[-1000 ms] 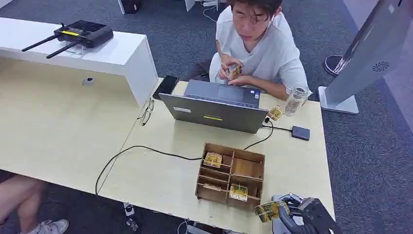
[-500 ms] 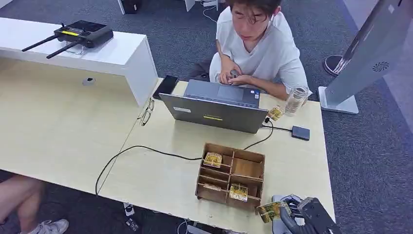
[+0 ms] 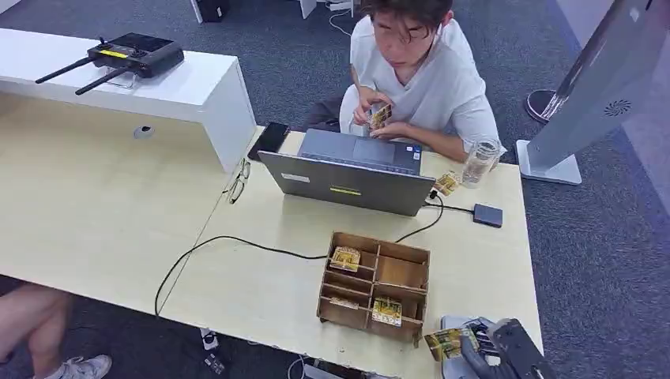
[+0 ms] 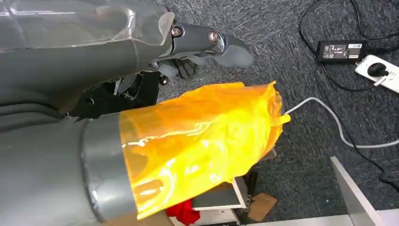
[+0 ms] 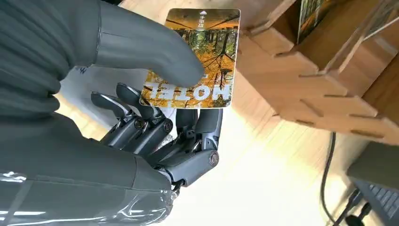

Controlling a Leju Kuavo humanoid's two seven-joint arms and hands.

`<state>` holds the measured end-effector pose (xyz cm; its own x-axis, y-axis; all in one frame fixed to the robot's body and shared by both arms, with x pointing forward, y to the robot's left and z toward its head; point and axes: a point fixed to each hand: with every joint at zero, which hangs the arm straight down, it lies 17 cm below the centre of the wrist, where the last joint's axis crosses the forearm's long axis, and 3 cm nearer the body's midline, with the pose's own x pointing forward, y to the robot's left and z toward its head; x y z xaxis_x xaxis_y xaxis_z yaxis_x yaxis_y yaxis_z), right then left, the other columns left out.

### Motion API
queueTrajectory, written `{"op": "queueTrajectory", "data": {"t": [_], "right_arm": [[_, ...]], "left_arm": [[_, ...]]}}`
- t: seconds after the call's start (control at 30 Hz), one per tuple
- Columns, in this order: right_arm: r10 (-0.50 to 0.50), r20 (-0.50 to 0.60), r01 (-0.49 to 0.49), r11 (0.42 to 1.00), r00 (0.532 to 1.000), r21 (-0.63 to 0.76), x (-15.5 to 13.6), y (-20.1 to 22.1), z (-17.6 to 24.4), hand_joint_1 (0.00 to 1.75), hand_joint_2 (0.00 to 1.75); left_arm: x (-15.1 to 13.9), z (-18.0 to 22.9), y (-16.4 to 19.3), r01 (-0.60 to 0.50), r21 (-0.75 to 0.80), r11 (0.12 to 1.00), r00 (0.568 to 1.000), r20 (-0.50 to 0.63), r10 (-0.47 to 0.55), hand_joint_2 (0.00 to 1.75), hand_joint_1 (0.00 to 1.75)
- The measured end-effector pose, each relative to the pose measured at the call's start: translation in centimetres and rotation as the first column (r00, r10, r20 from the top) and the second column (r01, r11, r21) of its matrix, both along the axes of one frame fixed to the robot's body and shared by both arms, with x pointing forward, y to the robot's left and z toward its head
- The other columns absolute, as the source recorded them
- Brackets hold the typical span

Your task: Pass the card to the sensor for recognition and then transmit it.

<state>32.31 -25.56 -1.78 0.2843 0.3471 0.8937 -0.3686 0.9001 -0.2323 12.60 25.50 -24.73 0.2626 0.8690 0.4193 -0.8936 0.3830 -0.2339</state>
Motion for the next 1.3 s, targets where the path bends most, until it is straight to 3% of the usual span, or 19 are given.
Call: {"op": "queueTrajectory", "data": {"t": [0.47,0.87,1.3], "right_arm": [[-0.052,0.006,0.052,0.997,0.999,-0.053,0.4,-1.7,-0.3,1.75,1.75],[-0.089,0.023,0.092,0.973,0.996,-0.211,0.7,-3.5,-1.0,1.75,1.75],[-0.108,0.037,0.114,0.952,0.993,-0.285,0.8,-3.8,-1.2,1.75,1.75]], "left_arm": [[0.0,0.0,0.0,-0.003,-0.004,1.000,1.000,0.000,0.003,0.00,0.00],[-0.1,-0.1,-0.3,-0.003,-0.016,1.000,1.000,-0.004,0.003,0.00,0.00],[0.0,-0.1,-0.4,-0.005,-0.024,1.000,1.000,-0.002,0.005,0.00,0.00]]}}
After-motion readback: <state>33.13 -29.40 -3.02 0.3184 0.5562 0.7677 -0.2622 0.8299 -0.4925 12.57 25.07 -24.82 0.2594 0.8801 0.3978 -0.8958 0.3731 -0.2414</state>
